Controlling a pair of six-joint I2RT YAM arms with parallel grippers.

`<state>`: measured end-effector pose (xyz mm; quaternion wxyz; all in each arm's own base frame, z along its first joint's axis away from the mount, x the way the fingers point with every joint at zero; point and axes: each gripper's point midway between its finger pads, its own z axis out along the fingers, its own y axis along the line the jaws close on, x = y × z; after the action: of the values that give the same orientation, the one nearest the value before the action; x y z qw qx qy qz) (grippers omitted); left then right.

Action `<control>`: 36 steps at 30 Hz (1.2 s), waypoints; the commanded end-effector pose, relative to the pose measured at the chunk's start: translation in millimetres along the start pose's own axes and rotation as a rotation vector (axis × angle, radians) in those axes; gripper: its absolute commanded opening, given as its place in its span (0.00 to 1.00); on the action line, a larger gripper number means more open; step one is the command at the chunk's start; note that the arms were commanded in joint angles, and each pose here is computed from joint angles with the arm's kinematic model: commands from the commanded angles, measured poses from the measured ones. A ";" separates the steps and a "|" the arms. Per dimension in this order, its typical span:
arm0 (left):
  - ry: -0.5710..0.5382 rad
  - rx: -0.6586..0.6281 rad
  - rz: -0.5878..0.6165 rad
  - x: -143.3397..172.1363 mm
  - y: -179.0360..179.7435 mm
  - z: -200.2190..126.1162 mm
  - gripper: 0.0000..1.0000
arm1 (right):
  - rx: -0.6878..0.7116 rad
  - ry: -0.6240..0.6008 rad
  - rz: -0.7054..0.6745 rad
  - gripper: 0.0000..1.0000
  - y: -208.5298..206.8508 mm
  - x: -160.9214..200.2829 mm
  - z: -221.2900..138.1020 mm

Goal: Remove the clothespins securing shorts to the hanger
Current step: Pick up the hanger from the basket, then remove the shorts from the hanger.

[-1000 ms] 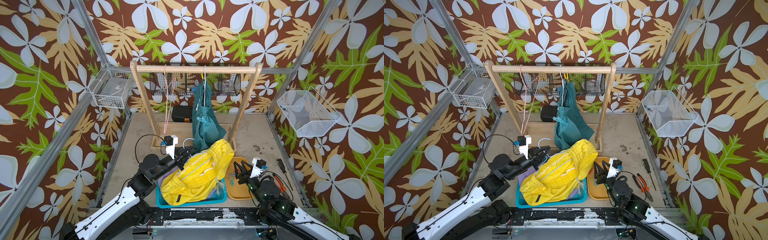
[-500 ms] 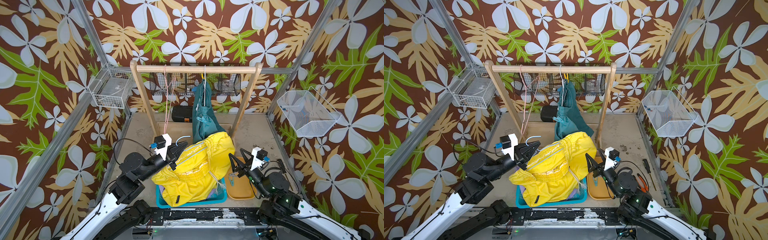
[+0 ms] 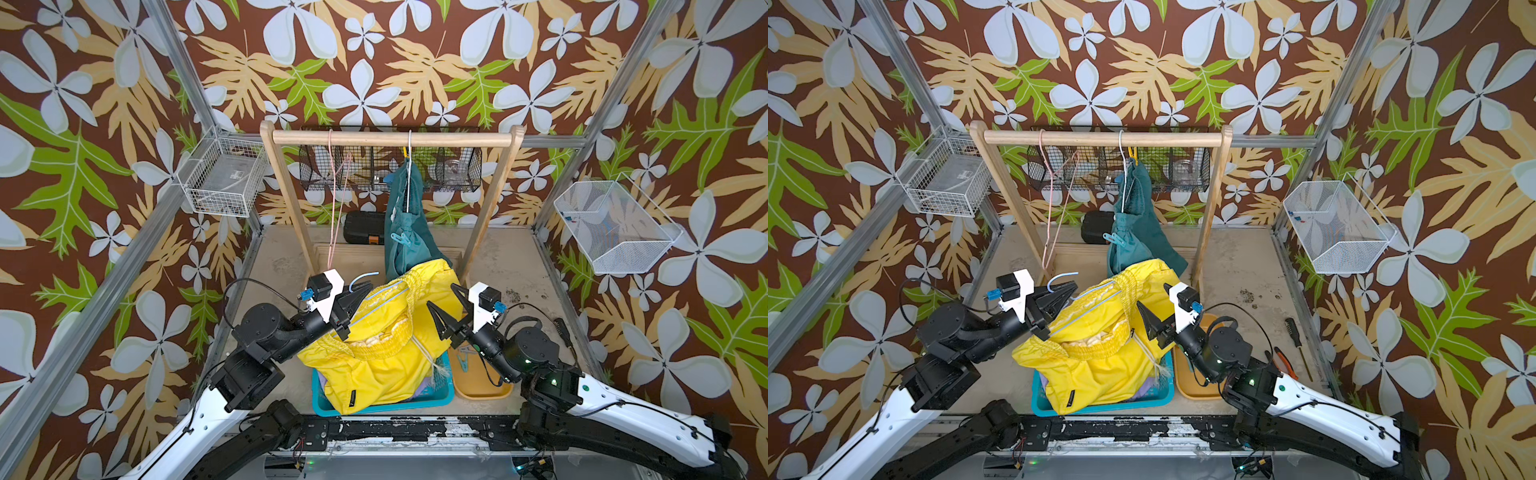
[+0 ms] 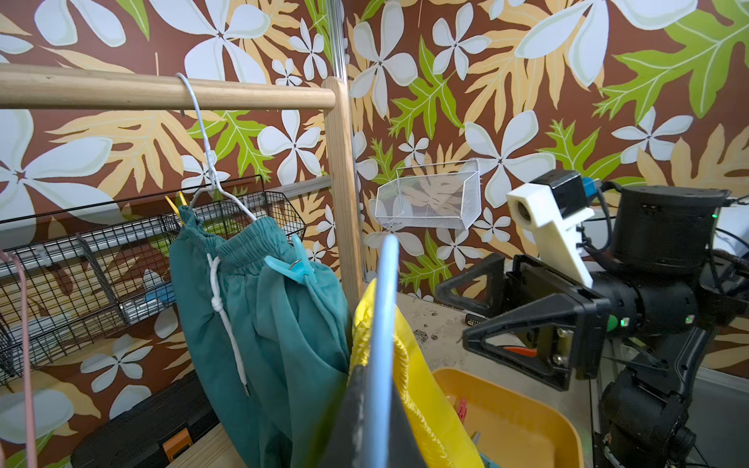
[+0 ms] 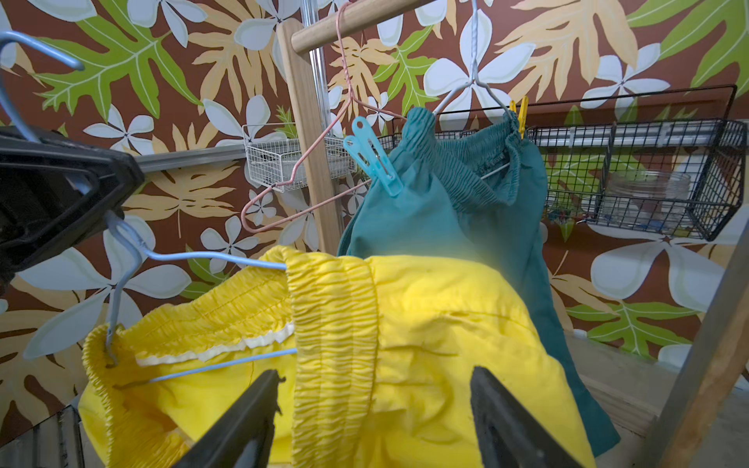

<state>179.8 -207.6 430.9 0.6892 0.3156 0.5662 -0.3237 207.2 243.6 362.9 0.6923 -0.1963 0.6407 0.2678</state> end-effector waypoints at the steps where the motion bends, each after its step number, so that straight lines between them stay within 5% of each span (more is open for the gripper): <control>1: -0.070 0.027 -0.018 -14.9 -5.1 -3.6 0.00 | 0.010 -0.028 -0.018 0.75 1.9 -9.1 7.2; 15: -0.122 0.060 -0.081 -16.2 -10.9 -7.5 0.00 | -0.095 0.034 -0.002 0.75 31.3 12.1 31.6; 23: -0.131 0.084 -0.108 -15.9 -15.2 -10.2 0.00 | 0.070 0.061 -0.056 0.73 8.2 29.6 45.3; 27: -0.132 0.089 -0.114 -15.6 -16.4 -12.0 0.00 | 0.138 0.066 -0.084 0.53 -1.8 30.8 47.5; 32: -0.116 0.109 -0.110 -10.5 -20.3 -13.2 0.00 | 0.188 0.049 -0.103 0.00 -13.4 21.4 41.8; 36: -0.078 0.156 -0.095 2.9 -28.5 -11.2 0.00 | 0.202 0.032 -0.113 0.00 -22.2 9.2 35.2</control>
<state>160.5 -211.4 419.8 0.6670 0.3046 0.5498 -0.4000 243.8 262.9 346.0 0.6996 -0.1878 0.6651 0.1812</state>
